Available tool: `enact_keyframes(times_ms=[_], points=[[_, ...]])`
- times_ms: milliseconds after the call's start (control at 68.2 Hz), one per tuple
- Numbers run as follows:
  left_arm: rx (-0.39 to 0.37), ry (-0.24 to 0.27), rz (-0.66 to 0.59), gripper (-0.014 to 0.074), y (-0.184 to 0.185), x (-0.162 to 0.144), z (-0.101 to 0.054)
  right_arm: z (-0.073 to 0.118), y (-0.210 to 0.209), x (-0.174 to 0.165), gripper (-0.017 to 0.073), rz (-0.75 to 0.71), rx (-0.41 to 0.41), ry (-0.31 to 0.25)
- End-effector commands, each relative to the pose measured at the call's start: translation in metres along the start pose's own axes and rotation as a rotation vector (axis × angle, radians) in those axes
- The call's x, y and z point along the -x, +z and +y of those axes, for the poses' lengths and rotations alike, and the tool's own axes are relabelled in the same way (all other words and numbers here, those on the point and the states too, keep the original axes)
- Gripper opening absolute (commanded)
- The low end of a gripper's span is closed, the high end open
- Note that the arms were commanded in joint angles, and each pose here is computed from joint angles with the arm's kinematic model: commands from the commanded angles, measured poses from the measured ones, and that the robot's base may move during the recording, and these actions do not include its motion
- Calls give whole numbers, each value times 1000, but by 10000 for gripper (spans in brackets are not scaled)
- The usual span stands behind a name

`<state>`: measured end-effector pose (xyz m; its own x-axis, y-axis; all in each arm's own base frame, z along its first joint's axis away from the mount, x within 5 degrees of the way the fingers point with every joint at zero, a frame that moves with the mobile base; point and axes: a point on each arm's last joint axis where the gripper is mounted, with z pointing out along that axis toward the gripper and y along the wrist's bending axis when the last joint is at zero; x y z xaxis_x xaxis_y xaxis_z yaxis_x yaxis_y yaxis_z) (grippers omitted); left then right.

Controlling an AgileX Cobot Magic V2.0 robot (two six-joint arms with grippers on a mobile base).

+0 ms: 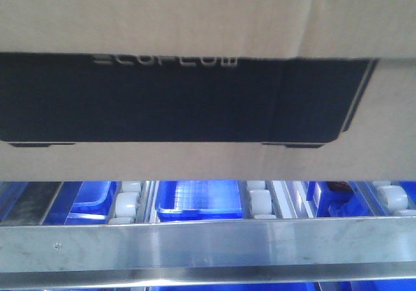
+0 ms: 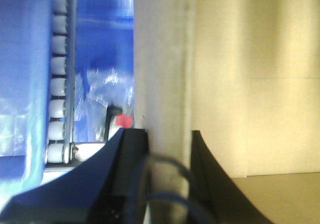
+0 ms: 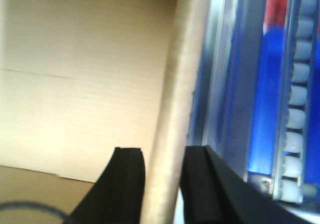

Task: Grab box from left shelf to table start
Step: 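Lift the box and pull it off the roller shelf toward the robot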

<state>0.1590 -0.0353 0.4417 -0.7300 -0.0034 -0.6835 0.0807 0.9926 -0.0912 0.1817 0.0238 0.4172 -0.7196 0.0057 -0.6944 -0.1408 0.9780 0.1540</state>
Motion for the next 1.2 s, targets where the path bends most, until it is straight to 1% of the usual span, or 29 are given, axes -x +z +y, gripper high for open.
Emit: enact_keyframes(times_ms=[0, 103, 235, 396, 528, 660, 865, 1056, 1188], points=[[-49, -25, -153, -92, -25, -6, 0, -1, -23, -4, 62, -145, -38, -9], [-54, -25, -169, -92, -28, -28, 4, 0, -28, -26, 62, -150, -33, -6], [-64, -26, -219, -92, -37, -57, 10, 0, -34, -62, 62, -154, -30, -5], [-77, -29, -263, -92, -48, -84, 15, 4, -50, -90, 62, -238, -13, -8], [-91, -32, -337, -92, -64, -101, 19, 9, -71, -102, 62, -355, 12, -14], [-116, -36, -444, -92, -84, -115, 23, 13, -91, -114, 62, -456, 26, -25], [-142, -40, -580, -92, -108, -136, 28, 17, -111, -132, 62, -554, 47, -39], [-160, -42, -671, -92, -123, -151, 31, 21, -129, -147, 62, -665, 68, -49], [-168, -43, -714, -92, -128, -155, 32, 22, -140, -155, 62, -748, 71, -56]])
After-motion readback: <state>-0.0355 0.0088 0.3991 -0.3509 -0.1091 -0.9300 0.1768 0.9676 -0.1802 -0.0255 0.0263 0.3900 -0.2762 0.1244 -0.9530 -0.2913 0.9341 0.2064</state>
